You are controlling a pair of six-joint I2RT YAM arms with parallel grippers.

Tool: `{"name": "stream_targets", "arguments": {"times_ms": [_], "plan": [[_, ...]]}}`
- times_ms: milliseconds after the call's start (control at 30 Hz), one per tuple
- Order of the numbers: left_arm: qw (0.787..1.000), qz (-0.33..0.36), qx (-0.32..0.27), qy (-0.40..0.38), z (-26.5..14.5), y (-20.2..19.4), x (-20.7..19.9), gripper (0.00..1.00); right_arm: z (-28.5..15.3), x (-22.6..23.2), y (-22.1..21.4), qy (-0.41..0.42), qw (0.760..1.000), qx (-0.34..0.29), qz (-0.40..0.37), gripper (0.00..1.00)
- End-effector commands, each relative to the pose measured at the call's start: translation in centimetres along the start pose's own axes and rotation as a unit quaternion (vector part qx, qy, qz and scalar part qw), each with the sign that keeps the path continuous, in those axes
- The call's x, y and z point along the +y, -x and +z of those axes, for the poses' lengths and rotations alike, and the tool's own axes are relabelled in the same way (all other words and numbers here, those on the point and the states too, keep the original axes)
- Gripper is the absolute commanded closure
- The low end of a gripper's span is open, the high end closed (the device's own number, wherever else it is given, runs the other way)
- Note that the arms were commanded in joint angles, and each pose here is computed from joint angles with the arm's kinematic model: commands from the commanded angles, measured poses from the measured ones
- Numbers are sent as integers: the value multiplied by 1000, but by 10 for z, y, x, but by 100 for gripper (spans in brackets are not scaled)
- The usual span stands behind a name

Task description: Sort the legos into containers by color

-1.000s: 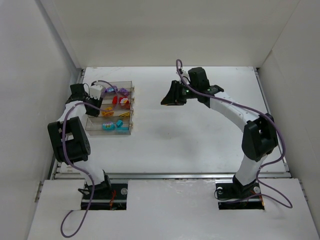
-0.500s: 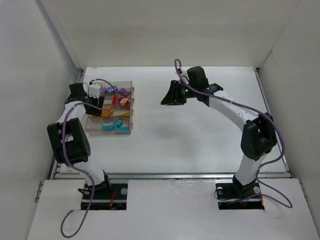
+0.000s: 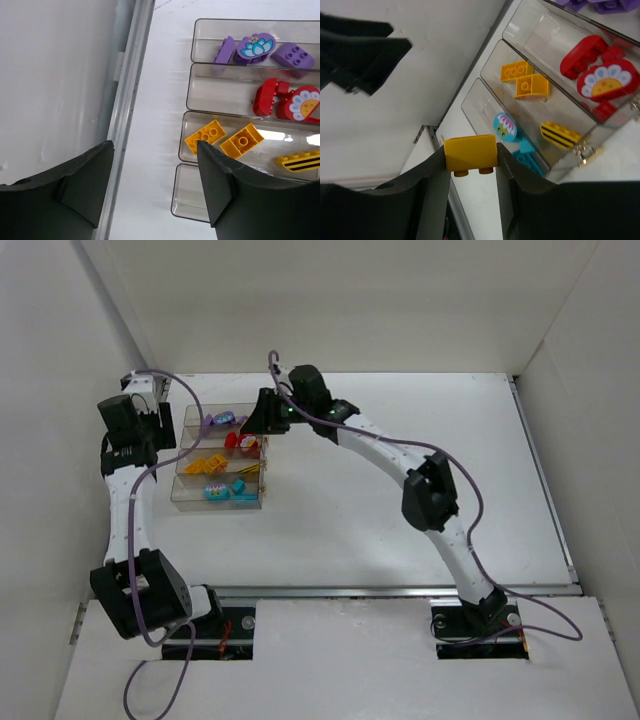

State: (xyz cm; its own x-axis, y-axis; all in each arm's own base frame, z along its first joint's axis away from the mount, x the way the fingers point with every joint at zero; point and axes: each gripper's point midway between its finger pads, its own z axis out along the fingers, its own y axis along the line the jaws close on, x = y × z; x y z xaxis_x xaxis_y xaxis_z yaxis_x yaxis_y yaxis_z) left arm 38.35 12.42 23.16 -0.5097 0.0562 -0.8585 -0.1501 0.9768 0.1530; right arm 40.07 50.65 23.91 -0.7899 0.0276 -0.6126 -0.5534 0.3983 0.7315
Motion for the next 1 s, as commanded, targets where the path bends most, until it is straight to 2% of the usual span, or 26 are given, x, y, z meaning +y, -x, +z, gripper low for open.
{"name": "stream_targets", "arguments": {"times_ms": [0, 100, 133, 167, 200, 233, 267, 300, 333, 433, 500, 600, 733, 867, 967], "plan": [[998, -34, 15, 48, -7, -19, 11, 36, 31, 10, 16, 36, 999, -34, 12, 100], [998, 13, 4, -58, -21, -18, -24, 38, 28, 30, 4, 58, 998, -12, 13, 100], [986, 36, -10, -165, -28, -17, -60, 38, 23, 33, 7, 58, 998, -21, 10, 100], [975, 66, -25, -210, -36, -10, -74, 33, 19, 32, 8, 50, 998, -27, 11, 100], [958, 126, -42, -254, -42, -7, -91, 33, 17, 25, -2, 39, 999, -16, 20, 100], [941, 152, -36, -301, -51, -18, -106, 32, 8, 36, 5, 42, 999, -26, 5, 100], [916, 179, -58, -355, -62, -19, -124, 29, 3, 45, 8, 51, 998, -26, 1, 100], [898, 215, -74, -377, -69, -19, -136, 24, 1, 46, 5, 55, 998, -20, -2, 100], [879, 259, -86, -390, -69, -25, -143, 23, 0, 48, 2, 63, 998, -13, -3, 100], [850, 322, -111, -402, -75, -30, -165, 22, -4, 53, -8, 79, 997, 11, 11, 100], [842, 343, -141, -393, -74, -18, -171, 21, -12, 60, -10, 82, 996, 16, 20, 100], [838, 349, -162, -387, -72, -2, -182, 19, -19, 62, -14, 79, 996, 20, 24, 100], [821, 353, -169, -415, -75, 11, -196, 19, -24, 67, -10, 77, 996, 13, 32, 100], [827, 312, -186, -429, -78, 24, -204, 19, -27, 74, -15, 93, 994, 30, 44, 100], [829, 292, -218, -424, -85, 43, -206, 24, -33, 80, -14, 108, 992, 41, 56, 100]]}}
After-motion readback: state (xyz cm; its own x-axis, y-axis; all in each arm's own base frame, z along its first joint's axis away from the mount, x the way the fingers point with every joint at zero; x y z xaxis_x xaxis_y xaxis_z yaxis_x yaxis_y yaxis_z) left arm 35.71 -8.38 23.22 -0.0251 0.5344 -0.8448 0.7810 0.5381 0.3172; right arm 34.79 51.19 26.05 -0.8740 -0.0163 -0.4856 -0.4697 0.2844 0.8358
